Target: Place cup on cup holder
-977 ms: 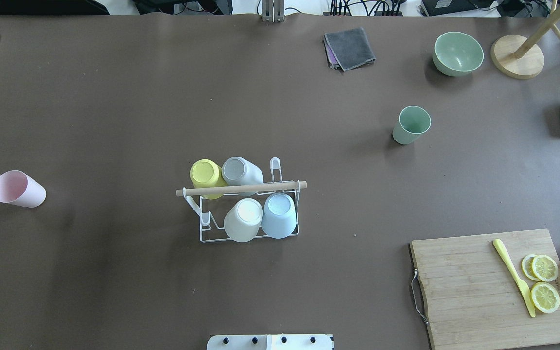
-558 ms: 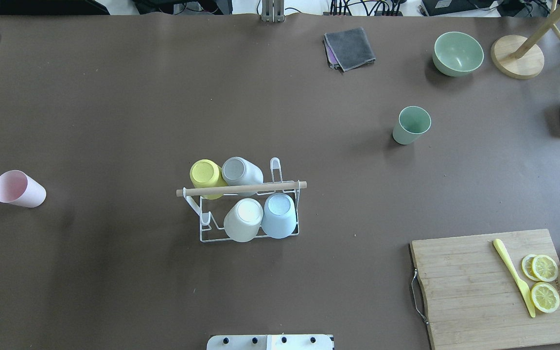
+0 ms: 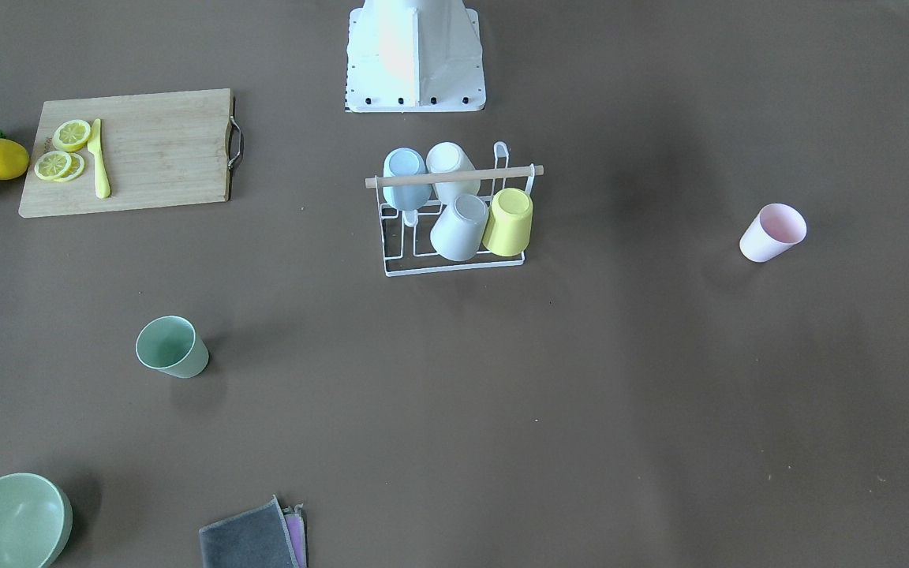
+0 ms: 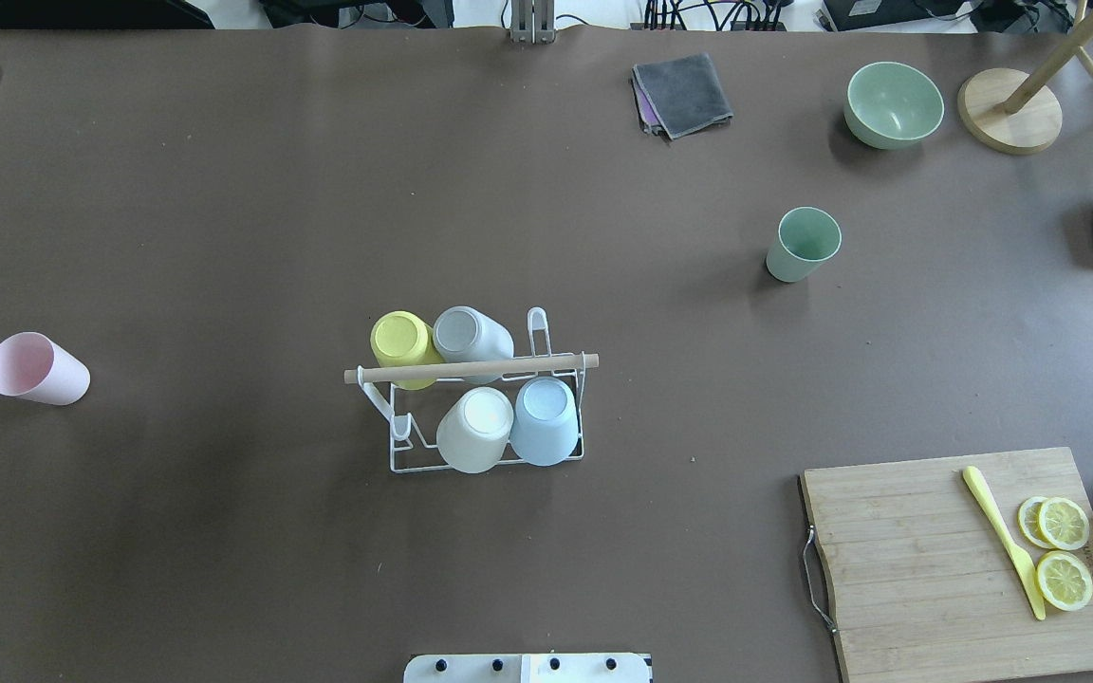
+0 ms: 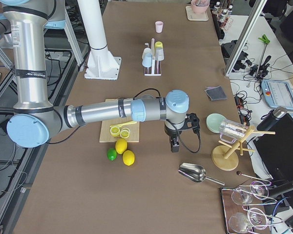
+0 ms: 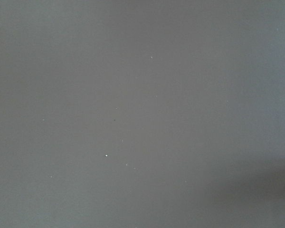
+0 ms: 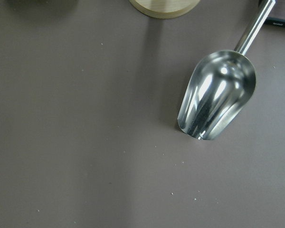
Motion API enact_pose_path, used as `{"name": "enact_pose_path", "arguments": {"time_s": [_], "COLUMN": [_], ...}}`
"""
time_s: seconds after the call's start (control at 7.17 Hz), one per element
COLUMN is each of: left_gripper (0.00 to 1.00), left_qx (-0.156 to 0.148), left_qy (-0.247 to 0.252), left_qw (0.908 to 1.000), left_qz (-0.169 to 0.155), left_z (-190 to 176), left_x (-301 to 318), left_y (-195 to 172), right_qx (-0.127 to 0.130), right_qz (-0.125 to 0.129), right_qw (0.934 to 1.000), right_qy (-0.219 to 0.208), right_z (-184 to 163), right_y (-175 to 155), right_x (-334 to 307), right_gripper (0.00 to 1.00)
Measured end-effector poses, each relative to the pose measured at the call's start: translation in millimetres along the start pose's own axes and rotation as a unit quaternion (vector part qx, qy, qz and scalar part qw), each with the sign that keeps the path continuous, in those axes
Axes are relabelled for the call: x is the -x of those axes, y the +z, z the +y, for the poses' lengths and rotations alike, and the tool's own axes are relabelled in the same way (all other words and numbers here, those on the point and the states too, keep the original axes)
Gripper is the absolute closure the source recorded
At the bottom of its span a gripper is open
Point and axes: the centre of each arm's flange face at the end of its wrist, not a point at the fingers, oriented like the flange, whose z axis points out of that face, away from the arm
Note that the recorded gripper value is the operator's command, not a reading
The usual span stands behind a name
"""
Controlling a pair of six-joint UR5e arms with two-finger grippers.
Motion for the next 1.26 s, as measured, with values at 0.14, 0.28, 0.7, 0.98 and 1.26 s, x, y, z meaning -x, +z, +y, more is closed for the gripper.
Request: {"name": "enact_pose_path", "arguments": {"time_s": [0.14,0.28,0.7,0.98,1.26], "left_gripper": [0.02,0.02,0.02,0.02,0.02], "left_qx": [0.009,0.013,0.041,0.078,0.147], "left_qy": [0.032,0.066,0.117,0.123,0.145], "left_qw": [0.9994,0.9973,0.9913,0.9883,0.9772], "left_qz": [-0.014,-0.028,-0.043,-0.046,-0.053], "left_z": [-22.2,-38.7,-74.4,-123.2,-150.7], "left_x": [-34.0,-67.6,-147.1,-186.0,-206.0], "left_y": [4.7,9.8,21.3,16.6,5.5], "right_qx": [0.001,0.003,0.007,0.013,0.037], "right_qz": [-0.005,-0.01,-0.005,-0.001,0.007], "right_qw": [0.9997,0.9994,0.9999,0.9999,0.9989], "right_qy": [-0.023,-0.032,-0.006,0.009,0.029], "right_z": [-29.4,-55.8,-109.9,-150.3,-208.7], "right_y": [4.7,12.2,39.3,50.1,64.4], "right_x": [41.3,87.4,227.9,271.5,297.0], "right_gripper": [0.0,0.0,0.0,0.0,0.0]}}
